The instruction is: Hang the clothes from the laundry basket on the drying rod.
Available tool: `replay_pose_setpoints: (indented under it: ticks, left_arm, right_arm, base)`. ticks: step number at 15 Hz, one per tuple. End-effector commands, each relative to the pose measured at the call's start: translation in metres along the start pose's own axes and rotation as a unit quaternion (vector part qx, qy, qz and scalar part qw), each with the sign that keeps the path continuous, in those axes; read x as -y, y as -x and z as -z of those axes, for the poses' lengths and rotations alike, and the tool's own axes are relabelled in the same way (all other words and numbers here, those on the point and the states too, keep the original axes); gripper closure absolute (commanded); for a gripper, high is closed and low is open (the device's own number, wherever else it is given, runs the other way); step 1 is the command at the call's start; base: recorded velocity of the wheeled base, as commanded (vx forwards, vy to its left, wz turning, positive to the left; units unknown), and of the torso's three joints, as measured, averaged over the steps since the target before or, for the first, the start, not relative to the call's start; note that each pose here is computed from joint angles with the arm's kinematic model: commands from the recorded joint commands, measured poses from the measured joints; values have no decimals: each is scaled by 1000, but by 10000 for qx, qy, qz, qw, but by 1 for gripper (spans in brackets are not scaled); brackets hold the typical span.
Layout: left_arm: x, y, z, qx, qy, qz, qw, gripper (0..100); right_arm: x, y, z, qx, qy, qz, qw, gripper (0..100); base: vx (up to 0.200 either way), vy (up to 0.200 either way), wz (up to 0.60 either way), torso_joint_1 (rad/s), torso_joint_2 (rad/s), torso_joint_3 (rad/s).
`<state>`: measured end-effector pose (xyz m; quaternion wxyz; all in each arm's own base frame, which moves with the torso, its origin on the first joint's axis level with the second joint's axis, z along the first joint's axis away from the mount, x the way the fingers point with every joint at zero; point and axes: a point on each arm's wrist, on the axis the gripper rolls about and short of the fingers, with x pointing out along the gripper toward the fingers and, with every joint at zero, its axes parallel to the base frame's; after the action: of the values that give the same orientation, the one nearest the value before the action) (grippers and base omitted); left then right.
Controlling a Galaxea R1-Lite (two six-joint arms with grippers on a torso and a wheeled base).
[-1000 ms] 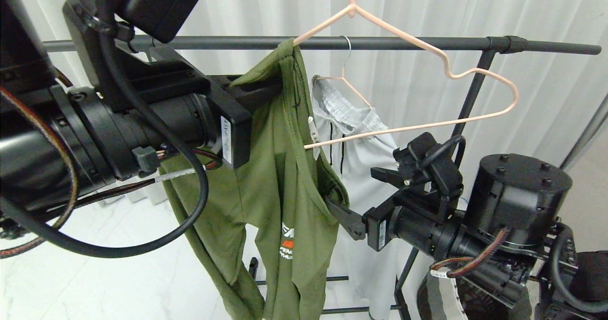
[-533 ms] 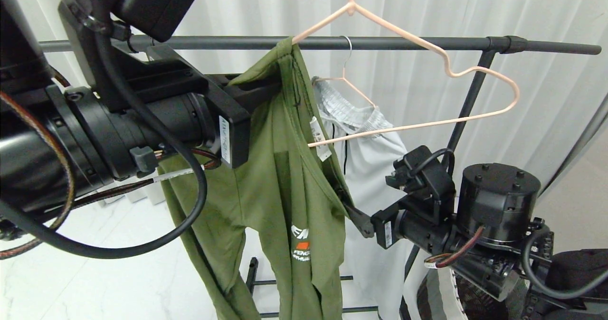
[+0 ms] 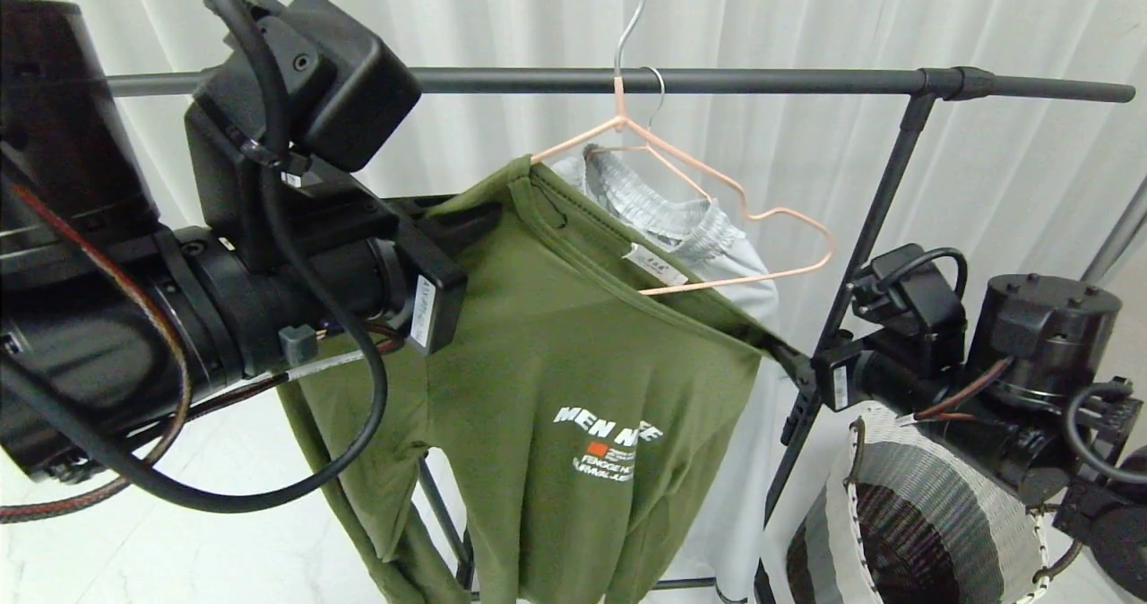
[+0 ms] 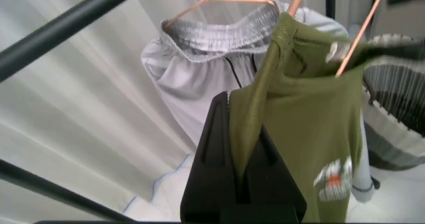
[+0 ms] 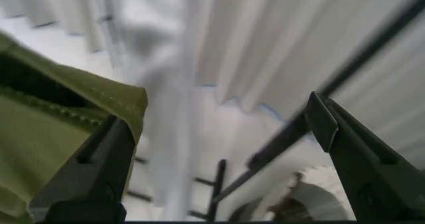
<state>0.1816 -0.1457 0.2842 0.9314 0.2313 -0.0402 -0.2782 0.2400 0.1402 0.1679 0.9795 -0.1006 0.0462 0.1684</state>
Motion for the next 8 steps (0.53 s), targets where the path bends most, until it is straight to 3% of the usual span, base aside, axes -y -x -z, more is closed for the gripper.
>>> replay_pose_setpoints:
  ticks: [1,4,8]
  left_arm:
    - [1,3,3,-42,-52,12,10000,100]
    - [4,9,14,-195,-167,49,9997,100]
    - [9,10,26,-396,-307,142,9986,100]
  right_arm:
    - [23,5,-8,168,-71,332,9993,0]
    - [41,10,-21,456,-50,461,9979,0]
    - [49,20,-48,964,-98,472,9942,0]
  base:
    - [0,0,0,0,0,0]
    - [0,0,0,0,0,0]
    - [0,0,0,0,0,0]
